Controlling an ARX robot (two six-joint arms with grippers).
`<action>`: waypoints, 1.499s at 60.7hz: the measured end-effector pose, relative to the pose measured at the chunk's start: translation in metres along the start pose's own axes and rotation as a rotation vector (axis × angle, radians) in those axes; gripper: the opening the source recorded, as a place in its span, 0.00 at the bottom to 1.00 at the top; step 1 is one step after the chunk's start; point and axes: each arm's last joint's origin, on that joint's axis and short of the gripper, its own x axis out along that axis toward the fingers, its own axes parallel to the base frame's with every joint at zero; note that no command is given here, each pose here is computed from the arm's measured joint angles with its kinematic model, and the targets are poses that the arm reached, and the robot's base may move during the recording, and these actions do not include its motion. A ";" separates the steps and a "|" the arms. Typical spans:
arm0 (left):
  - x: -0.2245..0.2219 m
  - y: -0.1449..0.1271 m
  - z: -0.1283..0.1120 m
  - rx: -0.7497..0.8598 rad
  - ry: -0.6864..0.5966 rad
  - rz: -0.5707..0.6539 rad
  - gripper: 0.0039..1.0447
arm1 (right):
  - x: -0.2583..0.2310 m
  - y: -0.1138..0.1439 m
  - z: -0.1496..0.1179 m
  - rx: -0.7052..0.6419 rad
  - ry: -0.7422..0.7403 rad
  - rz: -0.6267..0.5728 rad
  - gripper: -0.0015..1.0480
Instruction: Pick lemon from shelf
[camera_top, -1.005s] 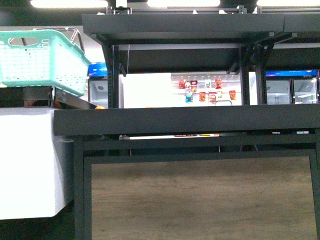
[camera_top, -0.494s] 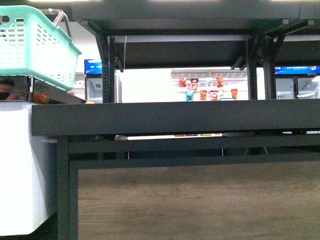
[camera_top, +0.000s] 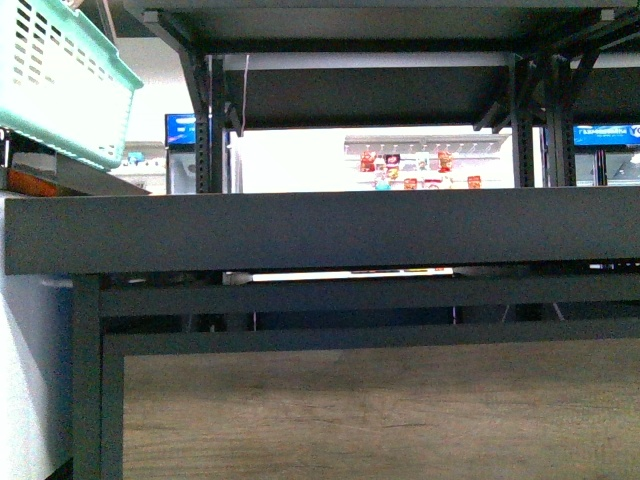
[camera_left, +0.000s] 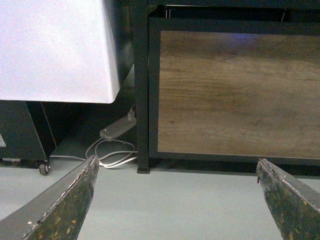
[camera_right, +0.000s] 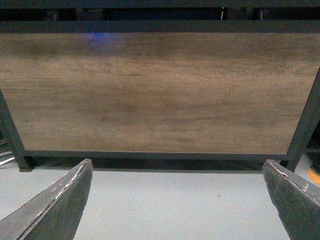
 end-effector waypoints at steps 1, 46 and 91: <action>0.000 0.000 0.000 0.000 0.000 0.000 0.93 | 0.000 0.000 0.000 0.000 0.000 0.000 0.98; 0.000 0.000 0.000 0.000 0.000 0.000 0.93 | 0.000 0.000 0.000 0.000 0.000 0.000 0.98; 0.000 0.000 0.000 0.000 0.000 0.000 0.93 | 0.000 0.000 0.000 0.000 0.000 0.000 0.98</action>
